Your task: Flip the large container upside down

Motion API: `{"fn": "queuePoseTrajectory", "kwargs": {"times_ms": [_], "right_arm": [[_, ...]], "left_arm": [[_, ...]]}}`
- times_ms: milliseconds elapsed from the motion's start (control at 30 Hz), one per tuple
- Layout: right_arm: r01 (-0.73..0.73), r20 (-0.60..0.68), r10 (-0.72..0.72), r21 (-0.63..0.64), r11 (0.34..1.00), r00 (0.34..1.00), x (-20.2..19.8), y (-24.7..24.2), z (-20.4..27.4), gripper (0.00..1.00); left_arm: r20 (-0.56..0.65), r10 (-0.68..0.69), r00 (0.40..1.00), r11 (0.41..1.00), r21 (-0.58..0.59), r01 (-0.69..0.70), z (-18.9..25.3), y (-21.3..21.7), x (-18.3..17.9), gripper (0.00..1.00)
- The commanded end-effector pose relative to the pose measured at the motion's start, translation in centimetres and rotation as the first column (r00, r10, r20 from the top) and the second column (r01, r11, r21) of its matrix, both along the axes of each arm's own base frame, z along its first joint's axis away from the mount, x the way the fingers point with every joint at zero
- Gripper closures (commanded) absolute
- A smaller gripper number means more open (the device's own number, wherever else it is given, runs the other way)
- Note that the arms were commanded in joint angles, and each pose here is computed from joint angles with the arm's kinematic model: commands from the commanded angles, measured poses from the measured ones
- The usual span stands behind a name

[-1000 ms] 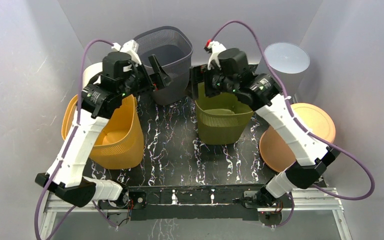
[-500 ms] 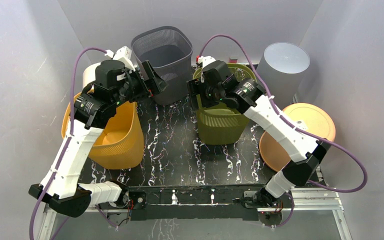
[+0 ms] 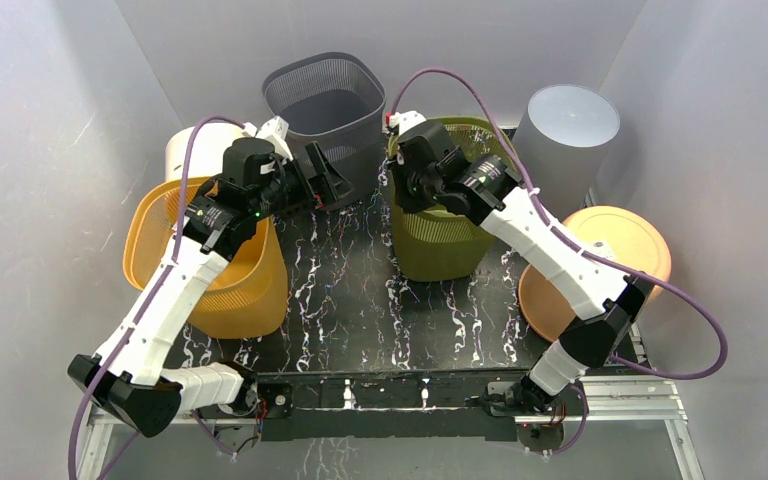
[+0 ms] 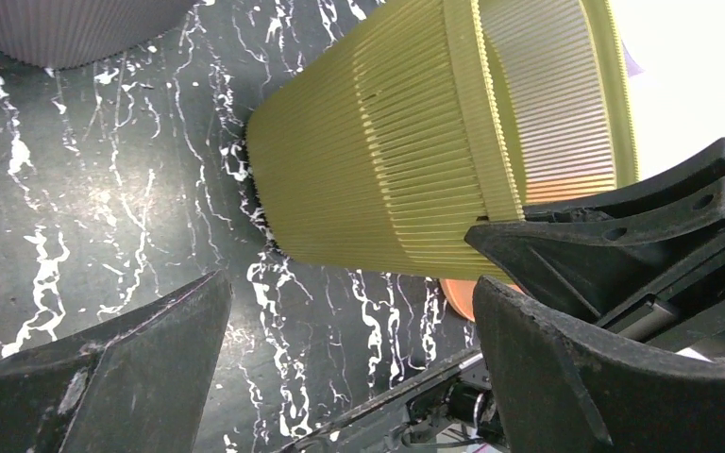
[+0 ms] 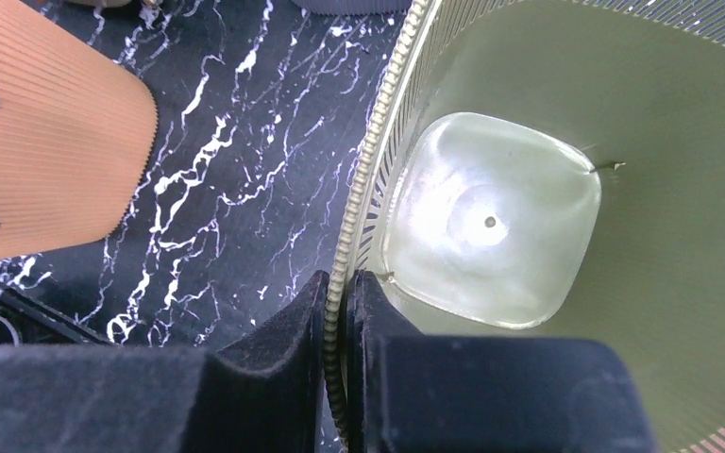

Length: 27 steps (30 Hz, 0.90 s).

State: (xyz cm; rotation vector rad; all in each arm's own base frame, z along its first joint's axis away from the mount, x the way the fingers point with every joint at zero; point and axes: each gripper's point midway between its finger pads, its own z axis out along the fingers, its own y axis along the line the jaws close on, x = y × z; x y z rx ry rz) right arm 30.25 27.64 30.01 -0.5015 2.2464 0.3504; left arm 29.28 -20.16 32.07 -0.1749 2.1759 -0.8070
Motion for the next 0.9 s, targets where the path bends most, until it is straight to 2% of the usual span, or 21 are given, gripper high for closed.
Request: {"fn": "queuePoseTrajectory", "kwargs": {"times_ms": [0, 167, 300, 333, 433, 500, 533, 700, 800, 867], "right_arm": [[-0.093, 0.138, 0.057, 0.269, 0.959, 0.989, -0.7, 2.0, 8.7, 1.00], [-0.187, 0.211, 0.102, 0.438, 0.879, 0.972, -2.4, 3.1, 14.2, 1.00], [-0.243, 0.233, 0.134, 0.541, 0.805, 0.963, -3.3, 3.7, 15.4, 1.00], [-0.244, 0.188, 0.159, 0.644, 0.725, 0.969, -3.1, 2.7, 14.2, 1.00], [-0.159, 0.075, 0.150, 0.705, 0.692, 0.986, -2.0, -0.3, 10.0, 1.00], [-0.076, -0.031, 0.144, 0.727, 0.682, 0.989, -1.9, -2.7, 5.6, 1.00], [-0.046, -0.060, 0.129, 0.723, 0.689, 0.990, -1.9, -3.5, 4.4, 1.00], [0.142, -0.224, -0.023, 0.530, 0.836, 0.974, -2.7, -9.9, -5.2, 1.00], [0.189, -0.253, -0.076, 0.463, 0.866, 0.965, -3.2, -11.5, -7.4, 1.00], [0.214, -0.260, -0.108, 0.428, 0.878, 0.960, -3.4, -12.3, -8.3, 0.93]], "left_arm": [[0.071, -0.057, 0.996, 0.994, -0.087, 0.063, 2.8, -1.4, -0.1, 0.02], [0.177, -0.112, 0.978, 0.987, -0.098, 0.130, 7.6, -1.8, -0.5, 0.02], [0.279, -0.129, 0.951, 0.981, -0.104, 0.164, 11.3, -1.5, -1.5, 0.02], [0.312, -0.150, 0.938, 0.977, -0.096, 0.188, 12.2, -1.4, -2.2, 0.01], [0.283, -0.169, 0.944, 0.975, -0.089, 0.201, 11.1, -1.6, -2.3, 0.02], [0.258, -0.181, 0.949, 0.974, -0.084, 0.209, 10.1, -1.8, -2.2, 0.02], [0.249, -0.190, 0.950, 0.973, -0.082, 0.217, 9.8, -2.0, -2.2, 0.02], [0.163, -0.216, 0.963, 0.971, -0.068, 0.230, 6.8, -2.5, -1.9, 0.02], [0.099, -0.212, 0.972, 0.975, -0.050, 0.217, 4.6, -2.5, -1.7, 0.02], [0.072, -0.206, 0.976, 0.977, -0.039, 0.209, 3.5, -2.4, -1.5, 0.02]]}}
